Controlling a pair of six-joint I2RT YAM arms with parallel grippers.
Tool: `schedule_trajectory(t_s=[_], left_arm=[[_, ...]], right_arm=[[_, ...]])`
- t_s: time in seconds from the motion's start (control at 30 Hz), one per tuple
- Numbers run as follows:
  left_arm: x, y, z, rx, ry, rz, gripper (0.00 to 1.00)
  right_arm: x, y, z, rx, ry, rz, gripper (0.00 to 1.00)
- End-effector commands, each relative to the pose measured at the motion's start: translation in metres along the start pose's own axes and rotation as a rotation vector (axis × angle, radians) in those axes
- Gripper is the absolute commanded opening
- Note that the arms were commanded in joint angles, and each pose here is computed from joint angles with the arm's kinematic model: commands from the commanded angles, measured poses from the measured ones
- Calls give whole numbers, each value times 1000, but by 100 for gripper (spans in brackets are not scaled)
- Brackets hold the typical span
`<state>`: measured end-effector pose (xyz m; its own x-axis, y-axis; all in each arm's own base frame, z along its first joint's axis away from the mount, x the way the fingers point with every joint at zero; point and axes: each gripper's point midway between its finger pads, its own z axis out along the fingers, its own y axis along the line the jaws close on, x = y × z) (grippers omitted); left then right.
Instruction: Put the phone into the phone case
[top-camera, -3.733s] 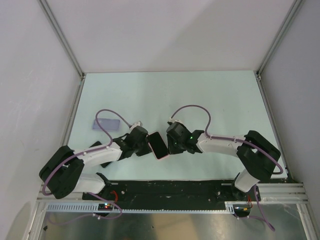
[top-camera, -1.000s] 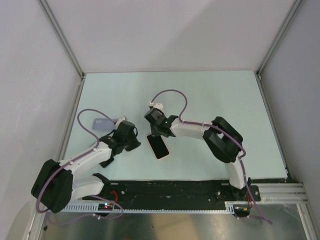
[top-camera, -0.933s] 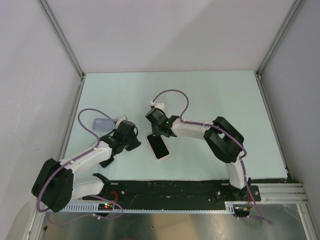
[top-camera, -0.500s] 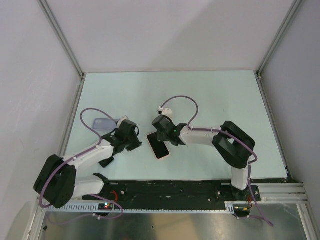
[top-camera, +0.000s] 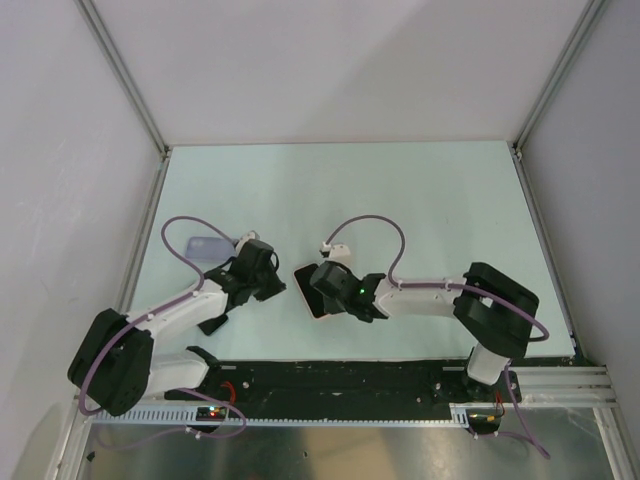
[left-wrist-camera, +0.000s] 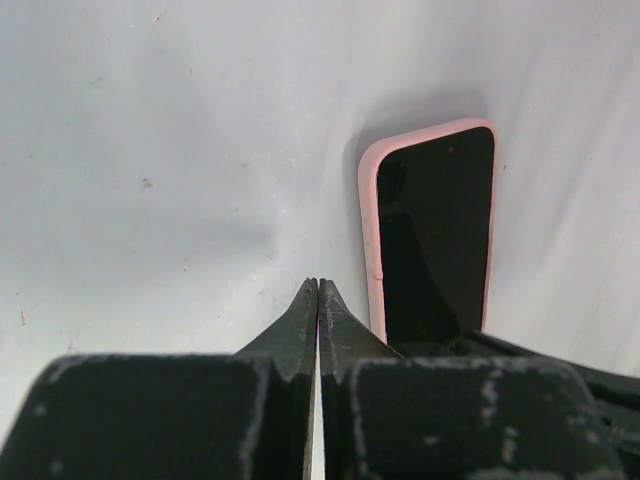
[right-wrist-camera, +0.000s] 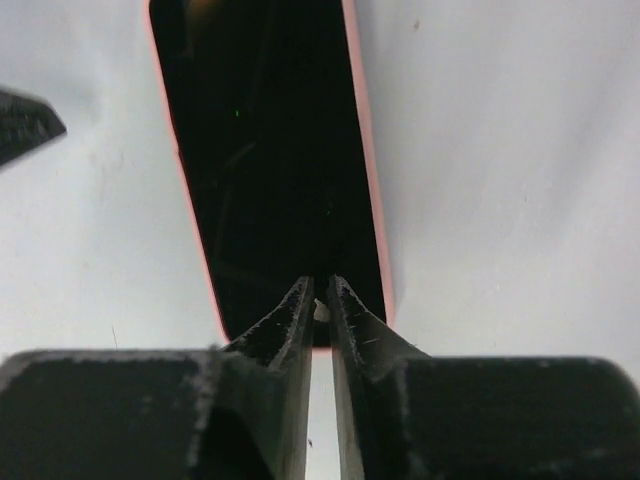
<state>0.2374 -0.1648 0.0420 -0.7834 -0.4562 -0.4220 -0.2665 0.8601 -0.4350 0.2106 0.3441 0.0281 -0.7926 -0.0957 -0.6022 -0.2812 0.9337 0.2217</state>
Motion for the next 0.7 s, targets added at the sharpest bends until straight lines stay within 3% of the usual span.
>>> schedule_trajectory(t_s=[0.0, 0.2, 0.33, 0.4, 0.57, 0.67], left_arm=[[-3, -7, -3, 38, -22, 8, 2], [-12, -12, -9, 60, -53, 7, 5], [-22, -7, -16, 58, -82, -7, 16], [-32, -2, -23, 48, -111, -22, 33], [-62, 12, -46, 27, -212, -62, 83], [-74, 16, -57, 17, -247, -63, 96]], right_arm=[[62, -55, -16, 161, 196, -95, 27], [-10, -20, -39, 49, 4, -119, 72], [-36, -5, -40, -9, -60, -162, 93], [-40, 1, -31, -50, -56, -207, 98], [-37, 15, -9, -165, -16, -276, 99], [-38, 20, 1, -186, -9, -283, 100]])
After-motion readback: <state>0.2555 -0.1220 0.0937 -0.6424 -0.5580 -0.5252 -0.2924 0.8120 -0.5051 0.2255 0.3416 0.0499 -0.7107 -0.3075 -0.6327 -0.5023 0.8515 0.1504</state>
